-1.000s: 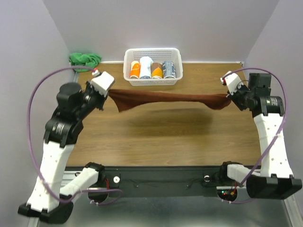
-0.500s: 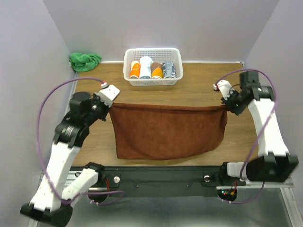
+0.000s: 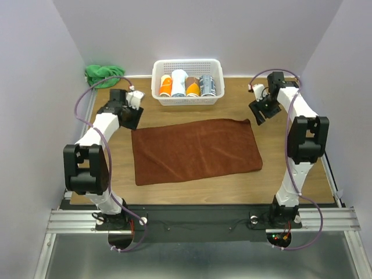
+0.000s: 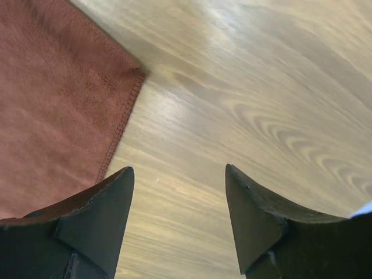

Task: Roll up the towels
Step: Flatten the towel

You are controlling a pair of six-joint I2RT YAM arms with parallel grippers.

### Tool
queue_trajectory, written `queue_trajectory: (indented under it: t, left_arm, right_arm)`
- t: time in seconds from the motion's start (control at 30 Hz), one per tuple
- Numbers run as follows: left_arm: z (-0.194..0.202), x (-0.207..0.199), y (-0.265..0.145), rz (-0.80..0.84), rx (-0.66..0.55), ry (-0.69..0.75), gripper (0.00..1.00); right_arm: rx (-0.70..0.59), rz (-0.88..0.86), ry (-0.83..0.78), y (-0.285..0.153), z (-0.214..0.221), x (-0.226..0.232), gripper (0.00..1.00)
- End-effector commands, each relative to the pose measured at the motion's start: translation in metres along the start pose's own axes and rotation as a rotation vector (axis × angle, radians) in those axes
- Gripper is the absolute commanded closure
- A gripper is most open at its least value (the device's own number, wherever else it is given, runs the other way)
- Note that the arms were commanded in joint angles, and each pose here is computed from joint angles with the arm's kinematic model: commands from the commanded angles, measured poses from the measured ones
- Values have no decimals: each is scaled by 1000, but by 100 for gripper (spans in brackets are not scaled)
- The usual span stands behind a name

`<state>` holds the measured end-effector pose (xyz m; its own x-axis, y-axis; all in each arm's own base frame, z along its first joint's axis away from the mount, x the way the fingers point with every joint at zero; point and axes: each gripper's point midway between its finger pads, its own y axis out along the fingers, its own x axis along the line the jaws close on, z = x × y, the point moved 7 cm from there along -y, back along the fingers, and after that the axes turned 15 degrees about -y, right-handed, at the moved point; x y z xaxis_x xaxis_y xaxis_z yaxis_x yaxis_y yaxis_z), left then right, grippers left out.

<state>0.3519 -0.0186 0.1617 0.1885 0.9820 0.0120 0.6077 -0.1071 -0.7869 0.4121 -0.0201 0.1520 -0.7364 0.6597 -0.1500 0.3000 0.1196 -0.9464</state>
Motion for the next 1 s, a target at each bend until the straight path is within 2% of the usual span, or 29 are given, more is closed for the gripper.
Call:
queue_trajectory:
  t: [0.0,0.07,0.1,0.2,0.23,0.4,0.6,0.83,0.97]
  left_arm:
    - [-47,8,-31,111,-155,-66,29]
    - [-43,5,-38,143,-145,-42,28]
    - [-38,3,-39,157,-132,-41,29]
    - [-16,-10,-44,261,-74,-6,37]
    - [-7,-14,-46,289,-41,1,44]
    - [39,-19,-41,310,94,49,61]
    - [75,-22,-19,316,212,37,68]
    - [70,-16,35,282,276,-20,74]
    - [46,-7,63,231,264,-45,78]
  right_arm:
    - [-113,65,110,-48,-4,2,31]
    - [-148,9,100,-57,0,22,37]
    - [-171,-86,96,-58,5,45,40]
    - [-152,-226,62,-50,16,79,48]
    - [-112,-274,56,-38,26,94,51]
    - [-23,-366,19,-12,47,122,55]
    - [91,-441,-28,12,72,156,59]
    - [156,-444,-38,41,73,176,63]
    - [155,-405,4,49,64,167,63]
